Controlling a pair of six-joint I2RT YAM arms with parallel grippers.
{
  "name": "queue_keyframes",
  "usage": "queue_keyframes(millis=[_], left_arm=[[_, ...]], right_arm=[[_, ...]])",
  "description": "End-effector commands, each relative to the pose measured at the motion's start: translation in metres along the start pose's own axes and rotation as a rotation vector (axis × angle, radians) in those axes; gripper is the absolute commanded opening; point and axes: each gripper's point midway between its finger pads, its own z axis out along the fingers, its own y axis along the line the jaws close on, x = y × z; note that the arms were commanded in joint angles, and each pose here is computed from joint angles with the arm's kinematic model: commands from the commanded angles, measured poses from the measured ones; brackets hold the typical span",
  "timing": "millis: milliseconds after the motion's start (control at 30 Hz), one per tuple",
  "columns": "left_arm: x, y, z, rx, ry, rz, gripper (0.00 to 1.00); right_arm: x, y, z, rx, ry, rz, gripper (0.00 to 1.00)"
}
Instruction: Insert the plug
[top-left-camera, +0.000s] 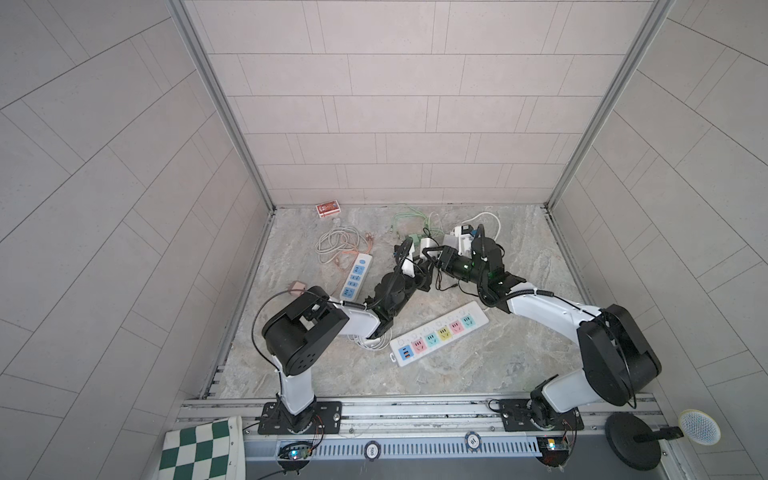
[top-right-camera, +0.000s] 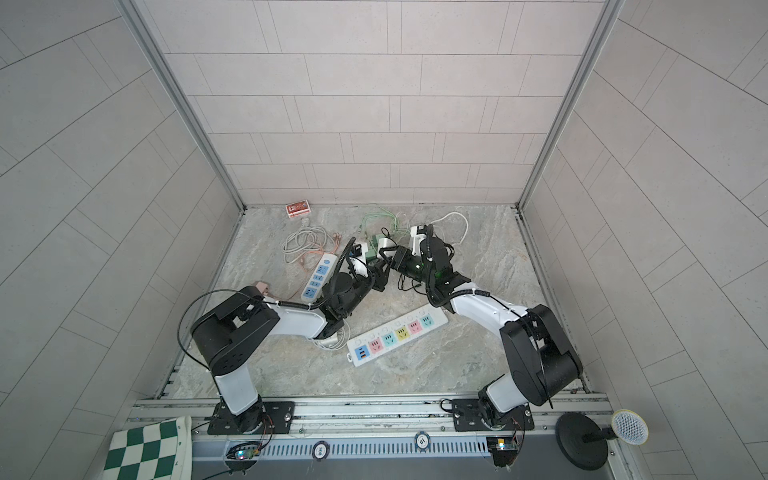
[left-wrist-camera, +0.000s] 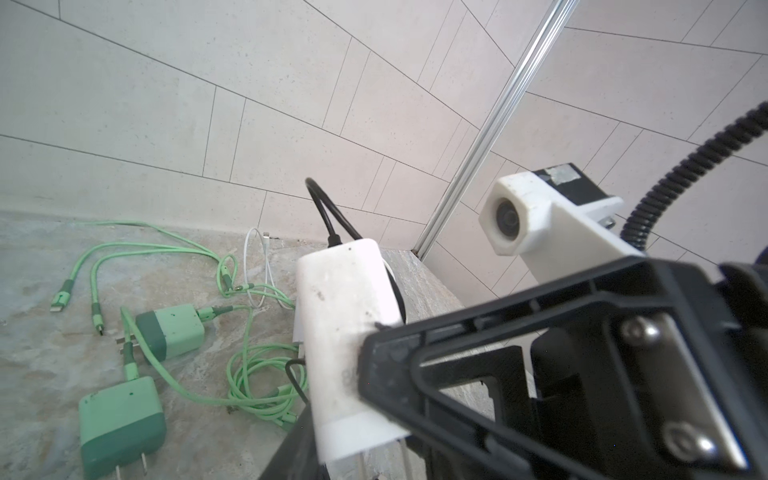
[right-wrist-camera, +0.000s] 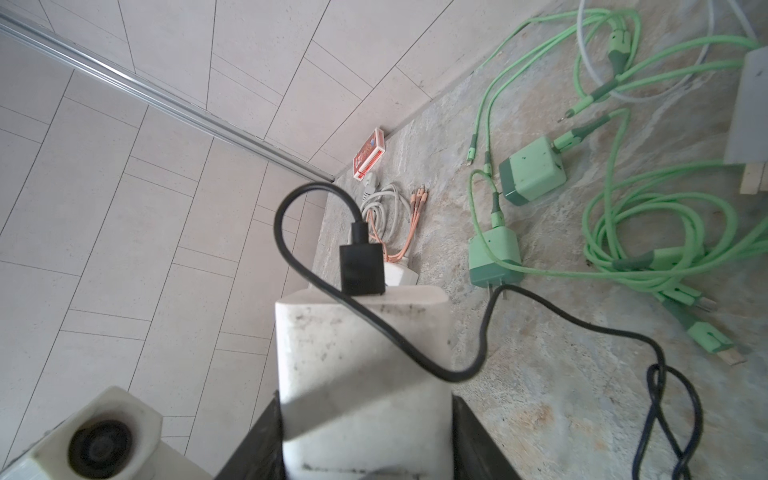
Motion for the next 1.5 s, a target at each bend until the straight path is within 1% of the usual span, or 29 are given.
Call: queue_keyframes(millis=[0,167,233,300,367,433,533,667,767,833,900,1000,1067,1133,1200,1300,1467], left_arm=[[-0.07,-0.026,-0.001,0.067,-0.22,0.007,0.37],[-0.061,-0.021,-0.008,0.052,-0.196,0.042,0.34],[-0.056,-0.02,-0.01,0.055,-0.182,0.059,0.27],[-0.052,-0.025,-0.011,0.092,-0.162,0.092,0.2],[-0.048,-0.027,-0.011,0.102,-0.137,0.115,0.15],[-0.045,-0.027,-0.011,0.104,-0.127,0.124,0.14],[-0.041,-0.028,-0.012,0.119,-0.118,0.137,0.14],[-0.034,-0.029,-0.013,0.131,-0.083,0.184,0.13],[-0.032,-0.023,-0.014,0.115,-0.067,0.217,0.13],[-0.033,-0.02,-0.015,0.108,-0.064,0.23,0.13],[-0.032,-0.019,-0.017,0.115,-0.055,0.251,0.13],[-0.027,-0.025,-0.021,0.158,-0.041,0.3,0.12],[-0.023,-0.035,-0.028,0.233,-0.063,0.35,0.12],[-0.017,-0.04,-0.034,0.273,-0.067,0.396,0.11],[-0.01,-0.042,-0.037,0.303,-0.049,0.444,0.11],[-0.002,-0.044,-0.045,0.335,-0.036,0.493,0.1],[0.004,-0.038,-0.048,0.317,-0.03,0.55,0.09]], right_arm=[[0.022,-0.005,-0.002,0.013,0.072,0.017,0.47],[0.013,-0.005,-0.008,0.021,0.055,0.014,0.57],[0.007,-0.006,-0.01,0.026,0.043,0.013,0.6],[-0.001,-0.005,-0.014,0.031,0.032,0.011,0.61],[-0.006,-0.006,-0.017,0.045,0.028,0.009,0.65],[-0.009,-0.005,-0.019,0.059,0.032,-0.001,0.66],[-0.015,-0.005,-0.024,0.065,0.021,-0.001,0.71],[-0.026,-0.009,-0.037,0.09,0.019,0.002,0.72],[-0.03,-0.01,-0.05,0.124,0.034,-0.026,0.72],[-0.033,-0.012,-0.058,0.159,0.023,-0.057,0.72],[-0.035,-0.015,-0.066,0.172,0.021,-0.055,0.73],[-0.031,-0.016,-0.073,0.194,0.097,-0.098,0.74],[-0.024,-0.015,-0.074,0.205,0.184,-0.162,0.73],[-0.019,-0.01,-0.074,0.16,0.243,-0.188,0.73],[-0.019,-0.008,-0.077,0.117,0.266,-0.17,0.73],[-0.017,-0.007,-0.08,0.096,0.279,-0.207,0.73],[-0.009,-0.009,-0.081,0.095,0.314,-0.175,0.73]])
